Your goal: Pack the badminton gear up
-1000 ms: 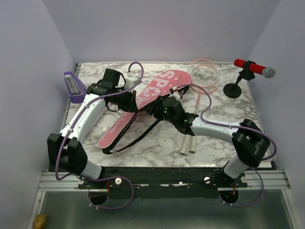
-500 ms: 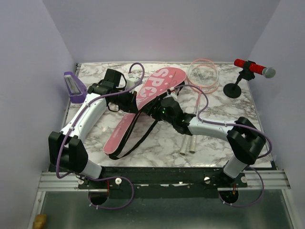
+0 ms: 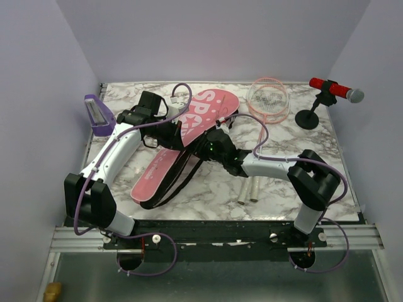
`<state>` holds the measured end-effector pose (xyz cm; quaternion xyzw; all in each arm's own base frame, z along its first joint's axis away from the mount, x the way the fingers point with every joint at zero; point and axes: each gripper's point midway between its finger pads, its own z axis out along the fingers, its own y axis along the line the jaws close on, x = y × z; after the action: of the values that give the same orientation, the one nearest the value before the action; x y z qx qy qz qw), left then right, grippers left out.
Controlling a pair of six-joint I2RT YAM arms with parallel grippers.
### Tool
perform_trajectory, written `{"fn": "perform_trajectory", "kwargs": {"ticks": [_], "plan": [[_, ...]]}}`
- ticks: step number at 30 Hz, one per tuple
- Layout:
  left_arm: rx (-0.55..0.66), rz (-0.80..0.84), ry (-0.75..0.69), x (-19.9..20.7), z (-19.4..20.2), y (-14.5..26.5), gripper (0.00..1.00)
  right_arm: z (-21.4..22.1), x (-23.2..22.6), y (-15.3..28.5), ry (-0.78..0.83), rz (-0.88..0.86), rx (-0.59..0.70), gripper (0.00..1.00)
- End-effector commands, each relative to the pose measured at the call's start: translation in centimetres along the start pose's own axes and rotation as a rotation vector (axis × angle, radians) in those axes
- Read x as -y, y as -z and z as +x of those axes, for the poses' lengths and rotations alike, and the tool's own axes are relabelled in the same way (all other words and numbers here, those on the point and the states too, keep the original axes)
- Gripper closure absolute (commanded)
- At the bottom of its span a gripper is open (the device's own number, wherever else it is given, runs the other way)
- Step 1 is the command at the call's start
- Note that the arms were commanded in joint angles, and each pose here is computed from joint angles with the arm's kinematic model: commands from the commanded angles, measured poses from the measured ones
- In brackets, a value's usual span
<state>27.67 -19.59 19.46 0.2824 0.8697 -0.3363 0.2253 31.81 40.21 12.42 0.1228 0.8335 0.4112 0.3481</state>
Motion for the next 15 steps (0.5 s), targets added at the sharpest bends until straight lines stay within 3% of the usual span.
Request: {"fn": "perform_trajectory", "kwargs": {"ticks": [1,6,11,15], "plan": [[0.023,0.05,-0.016,1.5,-0.7,0.6,1.0,-0.1,-0.3,0.1,0.002,0.003,0.019,0.67],[0.033,0.052,-0.022,1.7,-1.0,0.8,1.0,0.4,2.4,0.9,0.015,0.067,0.03,0.71],[0.047,0.027,-0.029,1.5,-1.4,1.3,1.0,-0.9,4.8,2.6,0.082,0.162,0.091,0.84],[0.047,-0.028,-0.016,0.4,-1.6,1.5,1.0,-3.3,4.0,4.8,0.237,0.219,0.121,0.99]]}}
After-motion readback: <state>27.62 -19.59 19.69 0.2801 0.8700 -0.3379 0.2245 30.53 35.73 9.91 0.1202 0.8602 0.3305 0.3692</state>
